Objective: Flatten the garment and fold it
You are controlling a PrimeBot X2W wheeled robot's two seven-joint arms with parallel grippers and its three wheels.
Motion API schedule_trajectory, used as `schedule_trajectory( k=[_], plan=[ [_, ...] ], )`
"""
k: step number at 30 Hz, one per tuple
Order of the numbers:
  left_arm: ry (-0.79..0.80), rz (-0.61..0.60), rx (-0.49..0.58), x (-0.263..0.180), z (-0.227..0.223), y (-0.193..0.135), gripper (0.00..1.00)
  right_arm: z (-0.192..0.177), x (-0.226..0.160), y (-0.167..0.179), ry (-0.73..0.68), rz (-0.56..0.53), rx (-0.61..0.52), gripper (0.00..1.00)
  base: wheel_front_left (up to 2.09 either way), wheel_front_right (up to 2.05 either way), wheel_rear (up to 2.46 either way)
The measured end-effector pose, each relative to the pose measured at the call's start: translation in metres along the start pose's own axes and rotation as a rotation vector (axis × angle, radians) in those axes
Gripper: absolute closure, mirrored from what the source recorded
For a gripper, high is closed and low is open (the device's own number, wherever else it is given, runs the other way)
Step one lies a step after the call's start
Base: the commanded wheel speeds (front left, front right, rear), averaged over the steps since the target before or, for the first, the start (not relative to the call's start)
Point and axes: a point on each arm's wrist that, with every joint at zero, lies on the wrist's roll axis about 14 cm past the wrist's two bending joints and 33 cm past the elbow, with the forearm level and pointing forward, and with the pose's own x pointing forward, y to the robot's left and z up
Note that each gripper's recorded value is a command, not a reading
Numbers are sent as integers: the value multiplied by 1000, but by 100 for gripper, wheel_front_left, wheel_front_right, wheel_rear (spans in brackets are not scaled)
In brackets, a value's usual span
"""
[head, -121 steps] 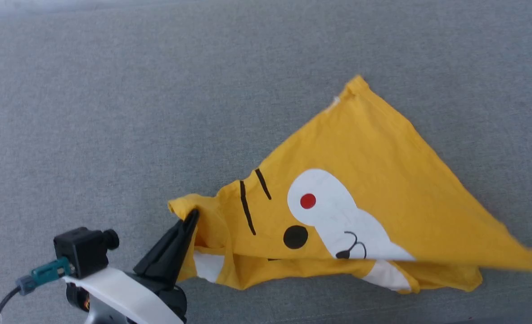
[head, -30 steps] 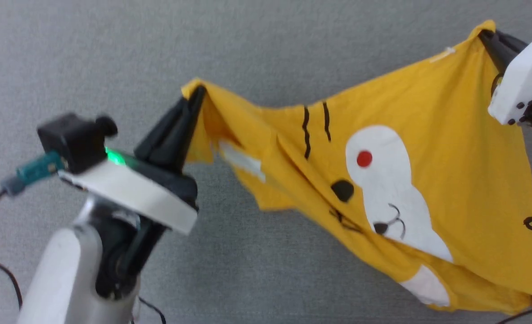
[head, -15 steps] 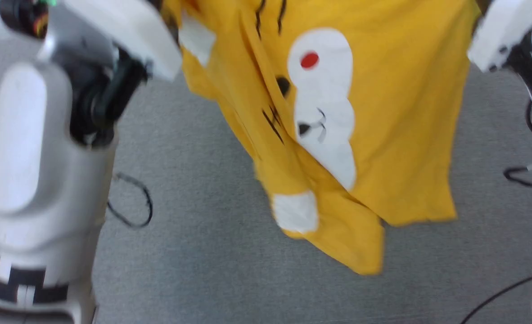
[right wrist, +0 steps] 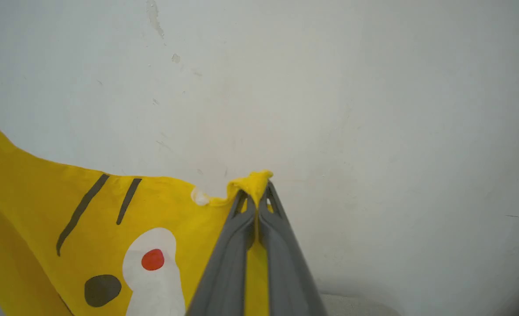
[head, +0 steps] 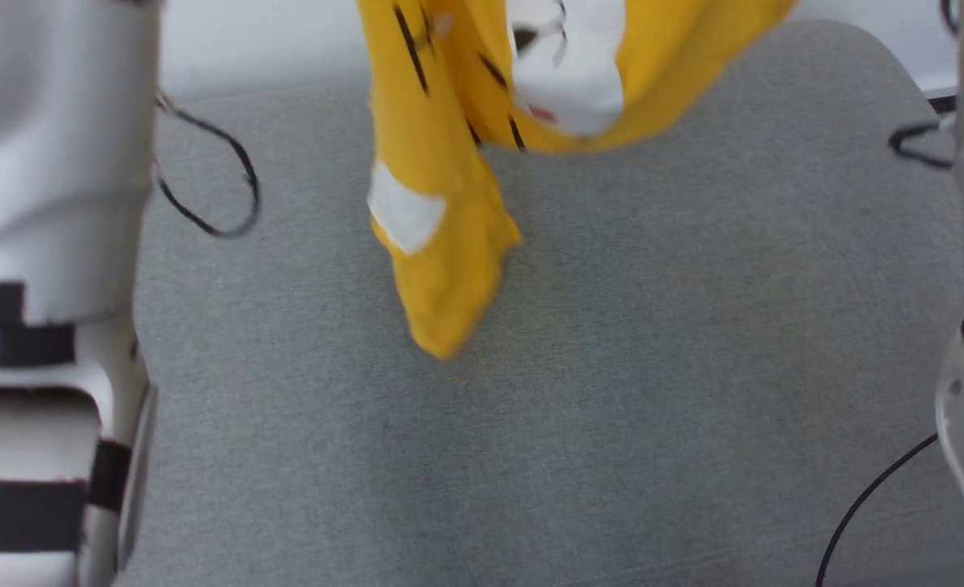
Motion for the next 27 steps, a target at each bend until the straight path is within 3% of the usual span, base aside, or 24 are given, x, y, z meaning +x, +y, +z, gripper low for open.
schedule_trajectory(
  k=[6,11,27],
  plan=[
    [-120,43,22,19,37,11,100,25,15,-13,-64,-48,-9,100,0,0,0],
    [-233,95,28,28,57,24,100,23,25,-28,-67,-89,6,100,0,0,0],
    [-370,108,-9,64,37,44,100,5,76,-40,-176,-117,-29,100,0,0,0]
  ],
)
